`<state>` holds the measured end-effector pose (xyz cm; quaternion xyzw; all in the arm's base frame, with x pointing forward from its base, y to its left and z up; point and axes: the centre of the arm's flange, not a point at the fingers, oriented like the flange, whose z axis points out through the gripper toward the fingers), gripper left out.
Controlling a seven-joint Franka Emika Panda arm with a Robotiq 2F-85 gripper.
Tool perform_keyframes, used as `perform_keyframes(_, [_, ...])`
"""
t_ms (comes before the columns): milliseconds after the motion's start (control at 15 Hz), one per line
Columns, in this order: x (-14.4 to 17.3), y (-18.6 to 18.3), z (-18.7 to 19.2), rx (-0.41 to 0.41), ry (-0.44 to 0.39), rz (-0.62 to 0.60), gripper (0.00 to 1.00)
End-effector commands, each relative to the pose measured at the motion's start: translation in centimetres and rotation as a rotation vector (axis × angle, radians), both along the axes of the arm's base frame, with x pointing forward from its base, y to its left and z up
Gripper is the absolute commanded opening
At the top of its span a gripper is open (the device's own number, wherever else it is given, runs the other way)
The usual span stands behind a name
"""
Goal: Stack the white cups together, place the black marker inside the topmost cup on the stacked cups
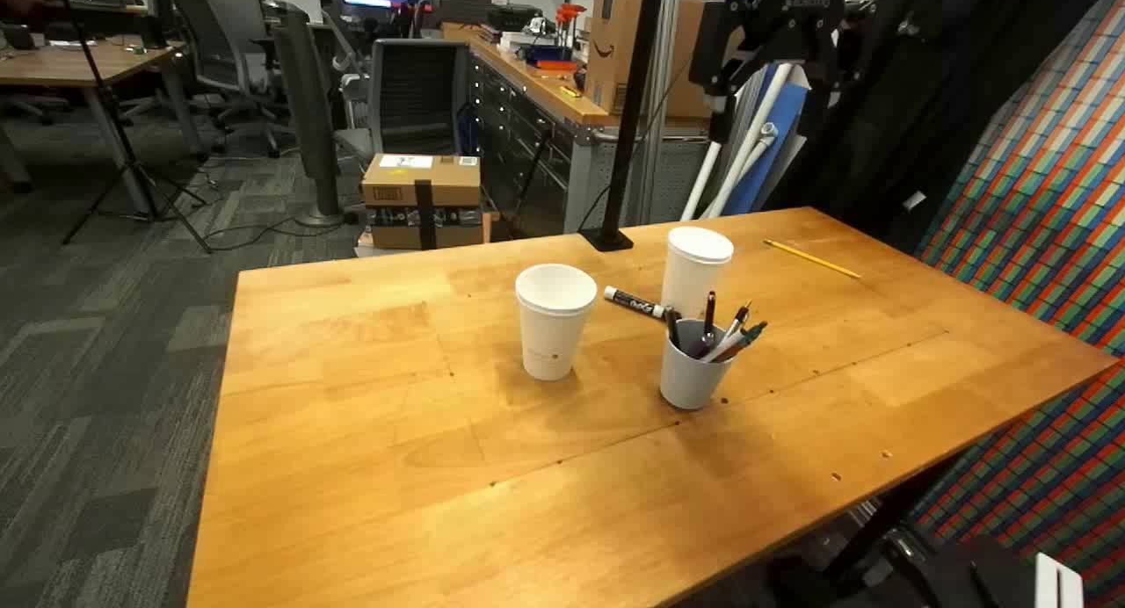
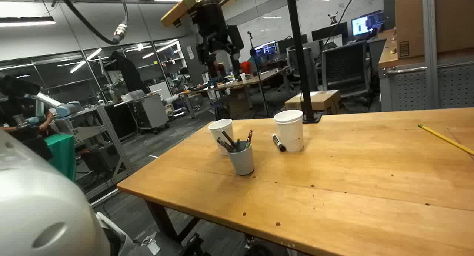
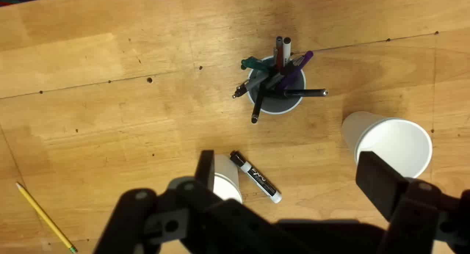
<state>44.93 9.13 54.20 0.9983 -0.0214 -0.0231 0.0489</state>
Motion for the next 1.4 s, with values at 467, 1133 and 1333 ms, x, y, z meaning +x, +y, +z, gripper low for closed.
perform_keyframes(467, [-0.01, 0.05, 0.77, 0.002, -0.017, 0.001, 1.00])
perform_keyframes(1133, [0.00, 0.05, 0.77, 0.002, -0.017, 0.001, 1.00])
perform_keyframes(1333, [0.00, 0.05, 0.77, 0.002, -0.017, 0.001, 1.00])
